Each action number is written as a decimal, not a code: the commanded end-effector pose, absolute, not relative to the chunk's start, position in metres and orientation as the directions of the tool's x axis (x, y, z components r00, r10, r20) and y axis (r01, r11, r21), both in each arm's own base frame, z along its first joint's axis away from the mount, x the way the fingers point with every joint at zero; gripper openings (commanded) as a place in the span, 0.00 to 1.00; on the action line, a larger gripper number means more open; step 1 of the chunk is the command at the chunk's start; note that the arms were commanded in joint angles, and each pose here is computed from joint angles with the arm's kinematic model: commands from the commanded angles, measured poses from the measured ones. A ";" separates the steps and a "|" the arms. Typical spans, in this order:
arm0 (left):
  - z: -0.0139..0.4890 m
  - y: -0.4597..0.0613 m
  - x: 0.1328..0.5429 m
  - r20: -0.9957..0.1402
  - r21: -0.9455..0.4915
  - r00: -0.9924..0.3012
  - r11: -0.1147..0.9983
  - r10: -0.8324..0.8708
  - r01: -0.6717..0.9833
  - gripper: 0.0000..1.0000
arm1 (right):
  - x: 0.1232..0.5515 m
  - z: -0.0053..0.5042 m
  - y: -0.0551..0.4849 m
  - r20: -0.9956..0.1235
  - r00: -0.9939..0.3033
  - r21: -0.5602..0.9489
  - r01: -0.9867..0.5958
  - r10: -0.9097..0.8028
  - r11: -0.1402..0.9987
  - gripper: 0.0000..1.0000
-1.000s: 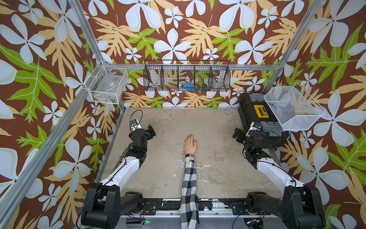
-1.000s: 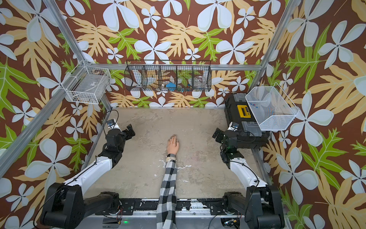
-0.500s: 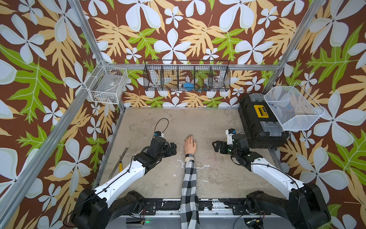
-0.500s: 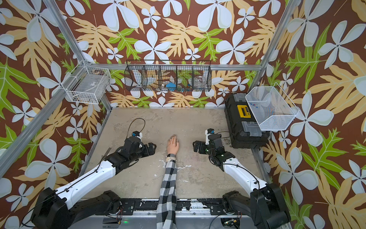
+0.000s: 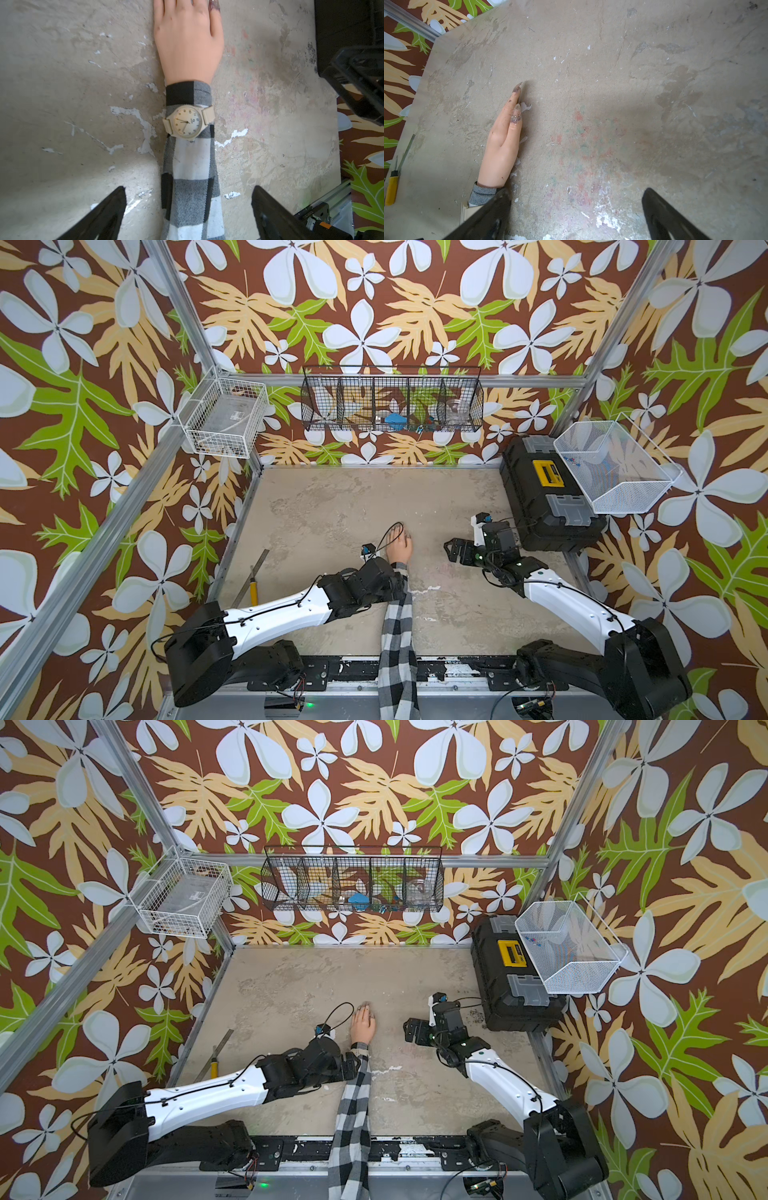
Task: Take off the watch
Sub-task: Adjust the hand at the center of the board.
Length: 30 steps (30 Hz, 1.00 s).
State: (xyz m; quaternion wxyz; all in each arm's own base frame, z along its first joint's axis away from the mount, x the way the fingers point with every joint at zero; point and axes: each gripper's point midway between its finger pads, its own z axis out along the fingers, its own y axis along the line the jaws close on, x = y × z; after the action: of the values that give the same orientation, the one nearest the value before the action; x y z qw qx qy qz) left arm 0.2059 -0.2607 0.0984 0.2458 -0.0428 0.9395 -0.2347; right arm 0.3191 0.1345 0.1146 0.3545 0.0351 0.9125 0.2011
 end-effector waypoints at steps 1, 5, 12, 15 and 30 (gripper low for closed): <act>0.101 -0.268 0.207 -0.446 -0.466 -0.866 0.885 -0.227 0.009 0.95 | 0.318 0.115 0.132 -0.633 -0.747 0.381 -0.071 0.204 0.922 1.00; 0.096 -0.272 0.207 -0.440 -0.429 -0.874 0.903 -0.208 0.001 0.94 | 0.317 0.116 0.131 -0.629 -0.747 0.388 -0.060 0.217 0.920 1.00; 0.078 -0.276 0.211 -0.448 -0.332 -0.882 0.943 -0.146 0.013 0.92 | 0.319 0.118 0.130 -0.630 -0.741 0.391 -0.046 0.231 0.919 1.00; 0.072 -0.279 0.215 -0.456 -0.296 -0.881 0.955 -0.124 0.018 0.91 | 0.321 0.117 0.130 -0.630 -0.743 0.386 -0.047 0.227 0.921 1.00; 0.044 -0.282 0.226 -0.463 -0.164 -0.885 0.986 -0.042 0.039 0.79 | 0.323 0.108 0.127 -0.628 -0.746 0.366 -0.036 0.219 0.930 1.00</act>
State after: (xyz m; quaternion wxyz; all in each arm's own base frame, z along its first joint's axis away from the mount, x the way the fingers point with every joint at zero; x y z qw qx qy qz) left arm 0.2245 -0.2835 0.0454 0.2343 -0.0091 0.9674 -0.0961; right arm 0.3197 0.1290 0.1055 0.3424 0.0515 0.9196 0.1858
